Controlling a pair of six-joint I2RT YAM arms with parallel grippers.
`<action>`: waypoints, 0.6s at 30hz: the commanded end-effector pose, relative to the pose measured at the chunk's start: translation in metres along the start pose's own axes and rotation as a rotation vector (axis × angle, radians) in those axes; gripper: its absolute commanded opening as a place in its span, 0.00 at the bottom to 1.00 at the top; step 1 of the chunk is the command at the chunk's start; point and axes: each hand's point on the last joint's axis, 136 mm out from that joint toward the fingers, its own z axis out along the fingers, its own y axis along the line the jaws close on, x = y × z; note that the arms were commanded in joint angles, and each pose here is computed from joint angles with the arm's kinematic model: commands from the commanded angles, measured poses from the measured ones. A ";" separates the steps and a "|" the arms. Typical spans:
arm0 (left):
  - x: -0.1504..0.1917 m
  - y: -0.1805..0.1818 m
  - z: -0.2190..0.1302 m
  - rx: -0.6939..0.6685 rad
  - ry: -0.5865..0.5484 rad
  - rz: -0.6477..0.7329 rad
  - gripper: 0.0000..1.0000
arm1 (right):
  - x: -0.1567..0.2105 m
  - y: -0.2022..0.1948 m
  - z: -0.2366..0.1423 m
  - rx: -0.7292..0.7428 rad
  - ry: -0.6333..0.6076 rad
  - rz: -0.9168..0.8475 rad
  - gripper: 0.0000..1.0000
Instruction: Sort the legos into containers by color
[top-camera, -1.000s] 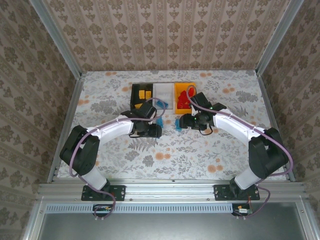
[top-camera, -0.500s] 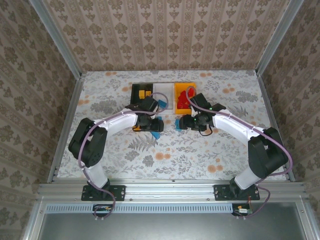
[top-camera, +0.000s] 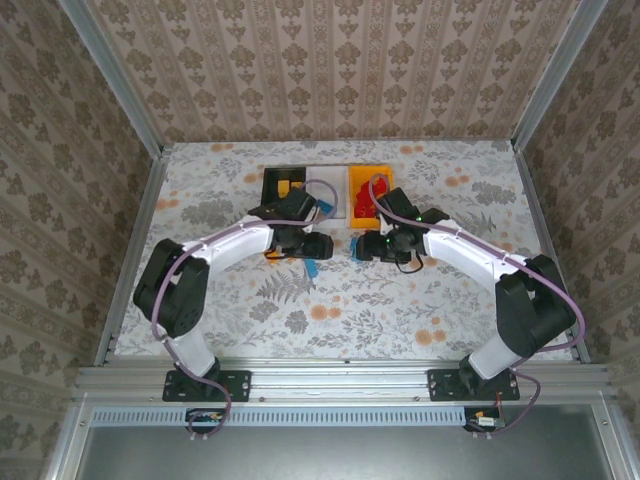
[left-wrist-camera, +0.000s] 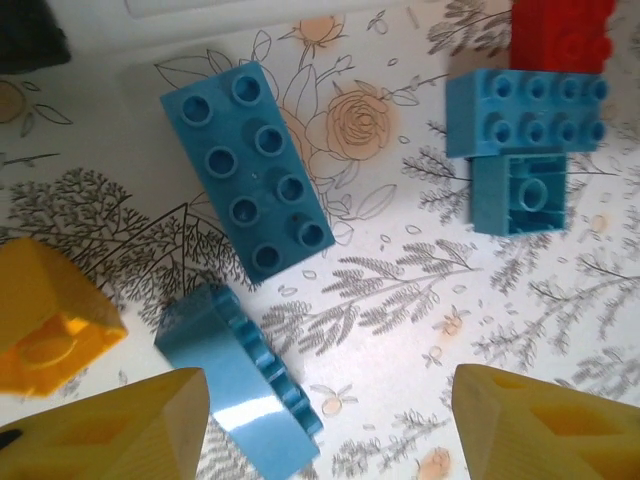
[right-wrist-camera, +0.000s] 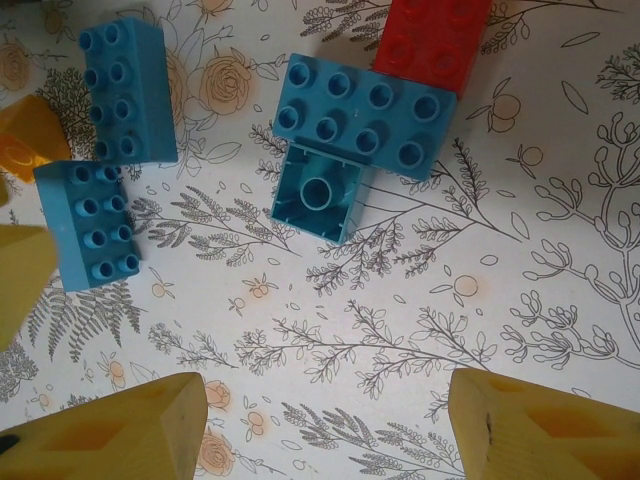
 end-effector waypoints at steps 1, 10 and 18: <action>0.003 0.002 -0.025 -0.004 -0.045 -0.007 0.68 | 0.005 -0.001 0.008 0.011 0.015 0.011 0.67; 0.030 0.013 -0.013 -0.055 0.007 -0.018 0.69 | 0.007 0.011 0.016 -0.001 0.030 -0.012 0.67; 0.034 0.015 0.014 -0.071 0.054 -0.010 0.69 | 0.011 0.004 0.010 0.027 0.023 -0.025 0.67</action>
